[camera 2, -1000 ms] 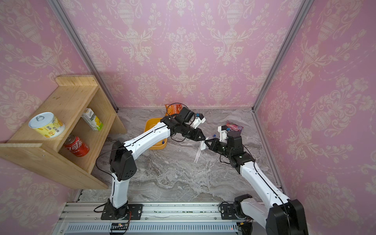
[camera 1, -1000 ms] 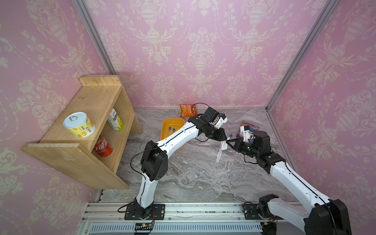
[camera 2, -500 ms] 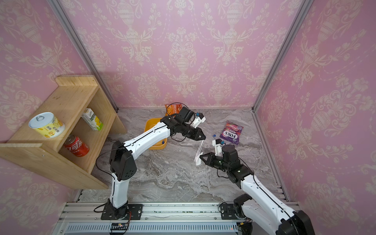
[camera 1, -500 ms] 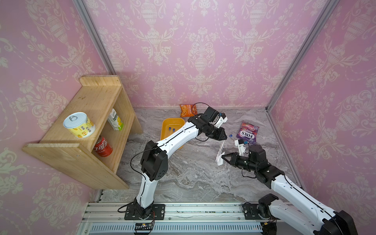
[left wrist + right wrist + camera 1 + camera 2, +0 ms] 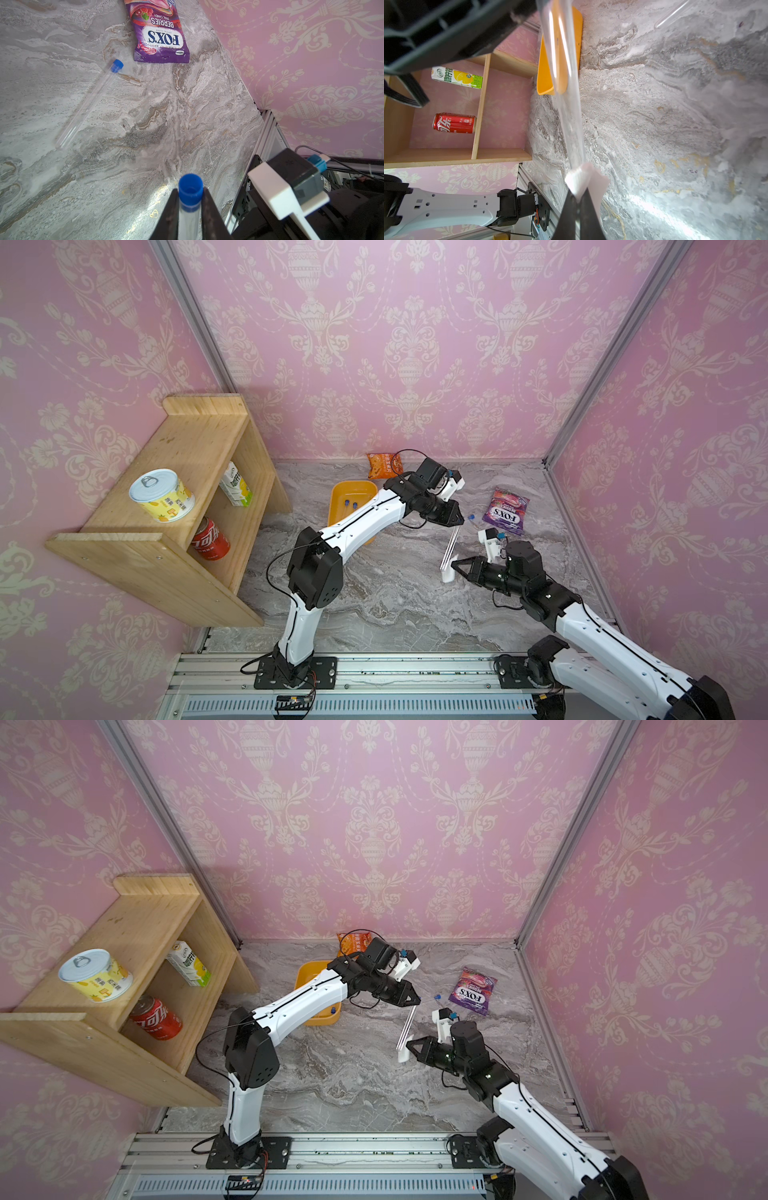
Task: Wipe the exteriors of test tubes
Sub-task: Wipe the dirt from the test tube.
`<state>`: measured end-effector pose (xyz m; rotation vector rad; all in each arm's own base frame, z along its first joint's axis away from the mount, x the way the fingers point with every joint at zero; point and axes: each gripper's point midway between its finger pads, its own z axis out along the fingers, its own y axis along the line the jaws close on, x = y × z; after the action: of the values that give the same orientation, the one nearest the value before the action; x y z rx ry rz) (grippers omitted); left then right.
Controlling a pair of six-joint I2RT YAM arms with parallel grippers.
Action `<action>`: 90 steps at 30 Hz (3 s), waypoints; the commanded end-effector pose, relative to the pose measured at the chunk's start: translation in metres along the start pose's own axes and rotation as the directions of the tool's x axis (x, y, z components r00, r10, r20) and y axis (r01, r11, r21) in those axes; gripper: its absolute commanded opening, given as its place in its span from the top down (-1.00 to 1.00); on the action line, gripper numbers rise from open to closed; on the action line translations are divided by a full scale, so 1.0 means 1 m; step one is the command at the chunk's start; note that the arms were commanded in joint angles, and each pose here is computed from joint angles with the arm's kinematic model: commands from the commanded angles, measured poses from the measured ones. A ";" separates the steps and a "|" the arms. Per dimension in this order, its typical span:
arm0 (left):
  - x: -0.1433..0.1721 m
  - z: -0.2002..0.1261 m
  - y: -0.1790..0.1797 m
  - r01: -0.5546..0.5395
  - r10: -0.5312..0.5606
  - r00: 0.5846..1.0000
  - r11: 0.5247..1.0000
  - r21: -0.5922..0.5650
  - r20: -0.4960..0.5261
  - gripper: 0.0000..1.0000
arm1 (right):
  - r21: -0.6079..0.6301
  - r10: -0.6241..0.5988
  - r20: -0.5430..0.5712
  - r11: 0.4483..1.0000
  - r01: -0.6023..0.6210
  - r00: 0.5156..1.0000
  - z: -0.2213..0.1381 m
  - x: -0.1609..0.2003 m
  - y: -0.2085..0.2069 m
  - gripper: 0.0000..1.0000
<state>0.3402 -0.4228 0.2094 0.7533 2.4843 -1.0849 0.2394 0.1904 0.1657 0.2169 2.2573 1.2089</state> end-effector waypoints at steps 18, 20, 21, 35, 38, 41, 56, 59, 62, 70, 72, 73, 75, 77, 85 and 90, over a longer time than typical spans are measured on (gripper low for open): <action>-0.003 -0.003 -0.007 0.010 -0.010 1.000 0.999 0.033 0.008 0.59 | -0.062 -0.035 0.139 0.997 0.044 0.990 -0.016 -0.093 0.023 1.00; -0.003 -0.003 -0.007 0.011 -0.011 1.000 0.999 0.034 0.007 0.60 | -0.061 -0.037 0.141 0.997 0.045 0.989 -0.016 -0.093 0.022 1.00; -0.003 -0.002 -0.007 0.011 -0.011 1.000 0.999 0.036 0.005 0.59 | -0.058 -0.035 0.142 0.997 0.043 0.989 -0.016 -0.093 0.021 1.00; -0.010 -0.008 -0.013 -0.001 0.000 1.000 0.999 0.041 0.022 0.59 | -0.042 -0.007 0.077 0.999 0.011 0.997 -0.003 -0.062 0.005 1.00; -0.011 -0.008 -0.013 -0.003 0.002 1.000 0.999 0.039 0.021 0.59 | -0.045 -0.010 0.059 0.999 0.013 0.998 -0.001 -0.051 0.008 1.00; -0.011 -0.007 -0.012 -0.001 0.001 1.000 0.999 0.038 0.019 0.59 | -0.049 -0.020 0.045 0.999 0.022 0.999 0.000 -0.039 0.012 1.00; -0.012 -0.003 -0.011 -0.001 0.001 1.000 0.999 0.038 0.018 0.59 | -0.066 -0.005 -0.046 0.998 0.002 0.999 -0.005 0.018 0.013 1.00; -0.012 -0.002 -0.010 0.000 -0.001 1.000 0.999 0.038 0.016 0.59 | -0.122 -0.024 -0.076 0.992 0.014 0.997 -0.007 0.024 0.025 1.00; -0.011 -0.001 -0.010 0.000 -0.001 1.000 0.999 0.037 0.014 0.59 | -0.174 -0.055 -0.098 0.984 0.038 0.994 -0.010 0.026 0.040 1.00; -0.011 -0.002 -0.009 -0.001 0.000 1.000 0.999 0.035 0.014 0.60 | -0.290 -0.116 -0.122 0.954 0.077 0.986 -0.011 0.018 0.077 1.00; -0.011 -0.003 -0.010 0.000 0.000 1.000 0.999 0.036 0.013 0.60 | -0.251 -0.136 -0.102 0.962 0.107 0.985 -0.013 0.015 0.074 1.00; -0.011 -0.003 -0.010 -0.002 0.001 1.000 0.999 0.037 0.014 0.60 | -0.211 -0.149 -0.094 0.969 0.127 0.984 -0.013 0.013 0.069 1.00; -0.011 -0.003 -0.011 -0.001 0.000 1.000 0.999 0.039 0.015 0.60 | -0.142 -0.168 -0.086 0.978 0.155 0.982 -0.014 0.011 0.058 1.00; -0.011 -0.003 -0.011 -0.001 0.001 1.000 0.999 0.040 0.017 0.59 | -0.080 -0.175 -0.068 0.982 0.169 0.982 -0.013 0.007 0.047 1.00; -0.012 -0.005 -0.012 -0.001 0.001 1.000 0.999 0.042 0.016 0.59 | 0.029 -0.231 -0.022 0.972 0.231 0.973 -0.007 -0.007 0.030 1.00; -0.011 -0.005 -0.012 -0.002 0.001 1.000 0.999 0.039 0.014 0.60 | 0.076 -0.270 0.017 0.960 0.268 0.963 -0.009 -0.019 0.030 1.00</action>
<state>0.3424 -0.4276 0.2230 0.7502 2.4471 -1.1178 0.2368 0.1990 0.1879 -0.0167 2.2667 1.0630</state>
